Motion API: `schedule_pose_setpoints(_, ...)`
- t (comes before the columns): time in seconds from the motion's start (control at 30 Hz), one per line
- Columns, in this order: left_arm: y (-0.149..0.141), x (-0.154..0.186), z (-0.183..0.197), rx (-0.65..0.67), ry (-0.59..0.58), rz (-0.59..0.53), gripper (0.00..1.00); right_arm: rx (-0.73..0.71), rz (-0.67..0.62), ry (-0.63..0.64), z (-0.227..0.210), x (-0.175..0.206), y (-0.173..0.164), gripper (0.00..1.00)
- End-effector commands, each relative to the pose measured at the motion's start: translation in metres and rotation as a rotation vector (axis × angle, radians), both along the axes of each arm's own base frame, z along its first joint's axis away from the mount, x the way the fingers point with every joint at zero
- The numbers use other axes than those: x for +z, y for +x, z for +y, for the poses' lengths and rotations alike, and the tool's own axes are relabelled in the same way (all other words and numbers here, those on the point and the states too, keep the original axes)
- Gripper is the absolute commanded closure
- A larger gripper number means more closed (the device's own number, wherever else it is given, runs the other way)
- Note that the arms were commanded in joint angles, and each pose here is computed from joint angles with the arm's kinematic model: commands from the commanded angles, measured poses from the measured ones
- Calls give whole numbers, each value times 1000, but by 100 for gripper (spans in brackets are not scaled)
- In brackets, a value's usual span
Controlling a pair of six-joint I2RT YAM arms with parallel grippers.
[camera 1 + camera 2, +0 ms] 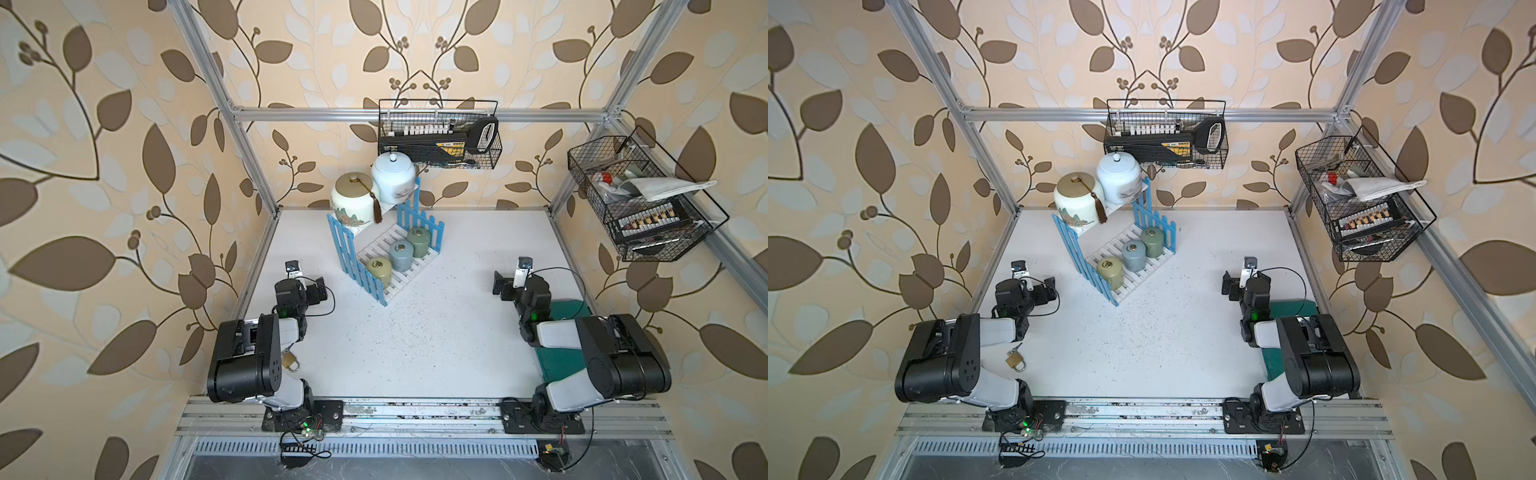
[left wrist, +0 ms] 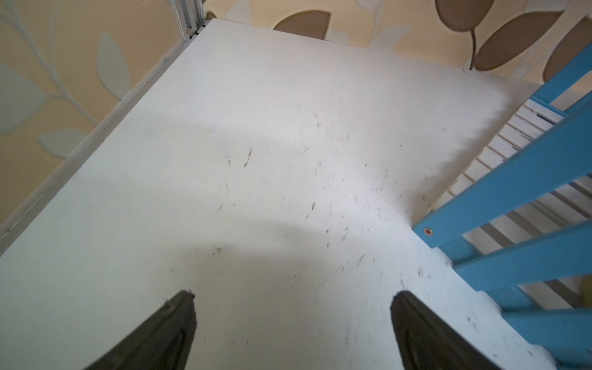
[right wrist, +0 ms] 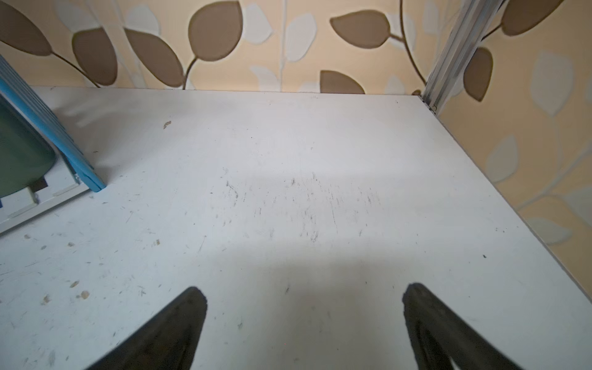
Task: Remove the tea canisters from the shelf
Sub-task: Adjust the shelf at the center of the board.
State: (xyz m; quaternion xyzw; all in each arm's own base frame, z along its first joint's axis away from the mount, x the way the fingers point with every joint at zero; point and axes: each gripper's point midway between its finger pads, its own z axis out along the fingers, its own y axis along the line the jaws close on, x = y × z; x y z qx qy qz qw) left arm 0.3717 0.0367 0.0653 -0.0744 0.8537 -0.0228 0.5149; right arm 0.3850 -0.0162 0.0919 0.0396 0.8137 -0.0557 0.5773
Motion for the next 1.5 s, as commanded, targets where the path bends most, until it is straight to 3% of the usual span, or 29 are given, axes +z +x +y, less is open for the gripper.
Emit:
schedule_pose_setpoints(0.0,10,12,2,12,4,-34,1,8,-6,14,2,3,4,1)
schedule_pose_setpoints(0.87,10,15,-4,-22,10,-31,1,-5,-20,11,0,7,3,1)
schedule_pose_setpoints(1.1,26,57,7,29,5,152,1,4,12,0,5,35,-3,1)
schedule_pose_setpoints(1.2,23,79,5,24,-10,173,1,30,44,29,11,52,-3,1)
schedule_pose_setpoints(1.47,-18,122,-11,13,-110,214,1,188,89,298,54,100,-2,1)
